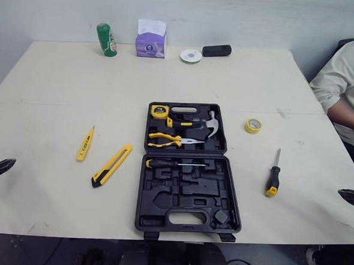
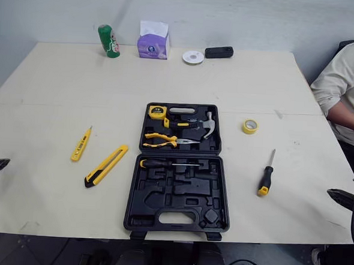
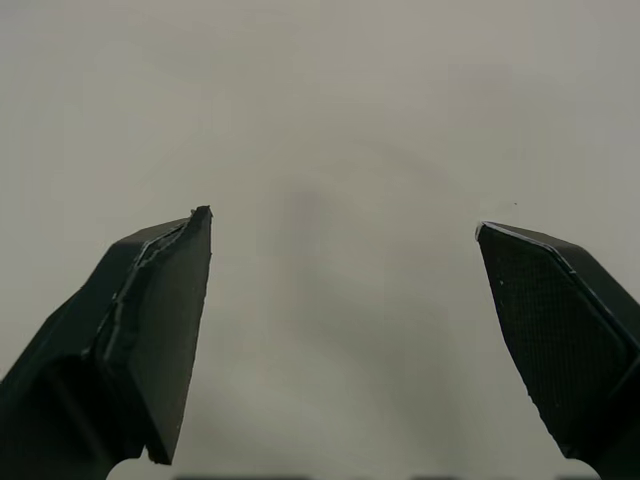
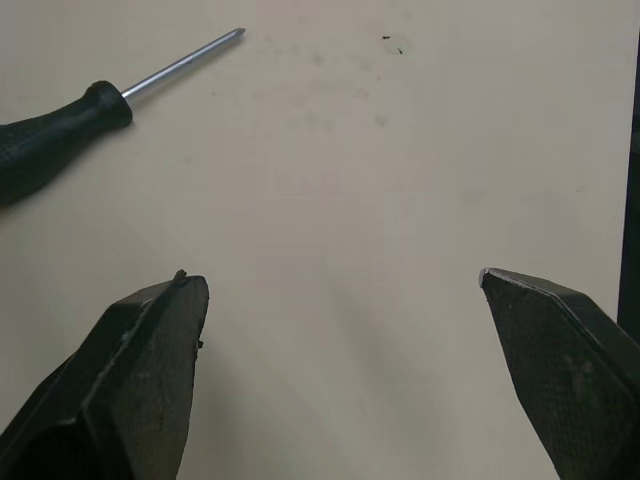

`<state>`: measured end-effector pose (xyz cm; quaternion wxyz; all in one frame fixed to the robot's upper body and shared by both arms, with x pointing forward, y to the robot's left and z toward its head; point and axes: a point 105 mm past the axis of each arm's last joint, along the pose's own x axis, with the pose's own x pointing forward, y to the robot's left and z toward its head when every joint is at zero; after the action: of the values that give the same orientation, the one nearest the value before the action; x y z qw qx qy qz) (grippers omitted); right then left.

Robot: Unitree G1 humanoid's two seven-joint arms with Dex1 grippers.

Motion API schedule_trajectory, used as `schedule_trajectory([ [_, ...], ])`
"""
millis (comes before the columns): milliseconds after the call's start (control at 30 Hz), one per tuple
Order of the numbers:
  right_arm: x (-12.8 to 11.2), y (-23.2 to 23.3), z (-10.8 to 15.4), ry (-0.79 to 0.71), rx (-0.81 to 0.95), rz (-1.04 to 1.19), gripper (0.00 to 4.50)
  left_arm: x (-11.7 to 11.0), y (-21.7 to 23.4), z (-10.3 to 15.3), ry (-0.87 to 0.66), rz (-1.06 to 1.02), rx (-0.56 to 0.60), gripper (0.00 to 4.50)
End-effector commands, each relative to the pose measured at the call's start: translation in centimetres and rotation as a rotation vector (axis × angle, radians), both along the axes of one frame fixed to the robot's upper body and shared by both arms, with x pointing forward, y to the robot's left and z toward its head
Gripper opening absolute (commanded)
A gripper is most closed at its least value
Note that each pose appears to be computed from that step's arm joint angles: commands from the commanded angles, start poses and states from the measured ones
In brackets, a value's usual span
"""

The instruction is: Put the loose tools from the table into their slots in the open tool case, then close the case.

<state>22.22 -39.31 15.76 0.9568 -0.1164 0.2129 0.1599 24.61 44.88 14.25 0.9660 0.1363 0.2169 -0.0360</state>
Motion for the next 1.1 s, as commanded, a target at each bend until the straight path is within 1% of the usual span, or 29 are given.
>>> schedule_trajectory([
  [33,0.1,1.0,0.8,-0.049,-0.021,0.025,4.5,0.9,-1.1,1.2,-0.033,-0.068,0.011,4.47],
  [133,0.3,1.6,1.4,-0.084,-0.011,0.035,4.5,2.2,-3.2,2.0,-0.064,-0.17,0.005,4.47],
  [233,0.5,2.4,2.1,-0.131,-0.011,0.029,4.5,3.6,-6.7,3.7,-0.122,-0.334,-0.046,4.47],
  [300,0.7,3.9,2.4,-0.191,-0.021,0.01,4.5,4.5,-10.2,5.1,-0.135,-0.479,-0.081,4.47],
  [400,0.5,6.0,2.4,-0.237,-0.032,-0.009,4.5,4.9,-14.4,6.1,-0.132,-0.649,-0.13,4.47],
  [500,0.2,8.7,2.3,-0.279,0.021,-0.049,4.5,4.6,-19.5,7.0,-0.12,-0.839,-0.179,4.47],
  [600,-0.1,12.4,1.7,-0.298,0.063,-0.068,4.5,3.4,-25.1,7.8,-0.077,-1.084,-0.238,4.47],
  [667,0.0,13.3,1.3,-0.298,0.097,-0.132,4.5,2.6,-27.7,8.1,-0.055,-1.201,-0.29,4.47],
  [733,0.2,13.5,0.8,-0.29,0.119,-0.207,4.5,2.1,-29.2,8.2,-0.041,-1.261,-0.337,4.47],
  [833,0.7,14.9,-0.9,-0.261,0.171,-0.318,4.5,1.1,-33.1,7.6,-0.033,-1.424,-0.36,4.47],
  [933,1.6,15.6,-2.5,-0.232,0.221,-0.435,4.5,1.0,-35.7,7.9,-0.052,-1.512,-0.409,4.47],
  [1000,2.3,16.1,-3.5,-0.204,0.252,-0.477,4.5,1.0,-36.9,7.8,-0.045,-1.563,-0.401,4.47],
  [1100,2.9,16.7,-4.7,-0.172,0.235,-0.485,4.5,1.1,-38.1,7.6,-0.051,-1.613,-0.381,4.47],
])
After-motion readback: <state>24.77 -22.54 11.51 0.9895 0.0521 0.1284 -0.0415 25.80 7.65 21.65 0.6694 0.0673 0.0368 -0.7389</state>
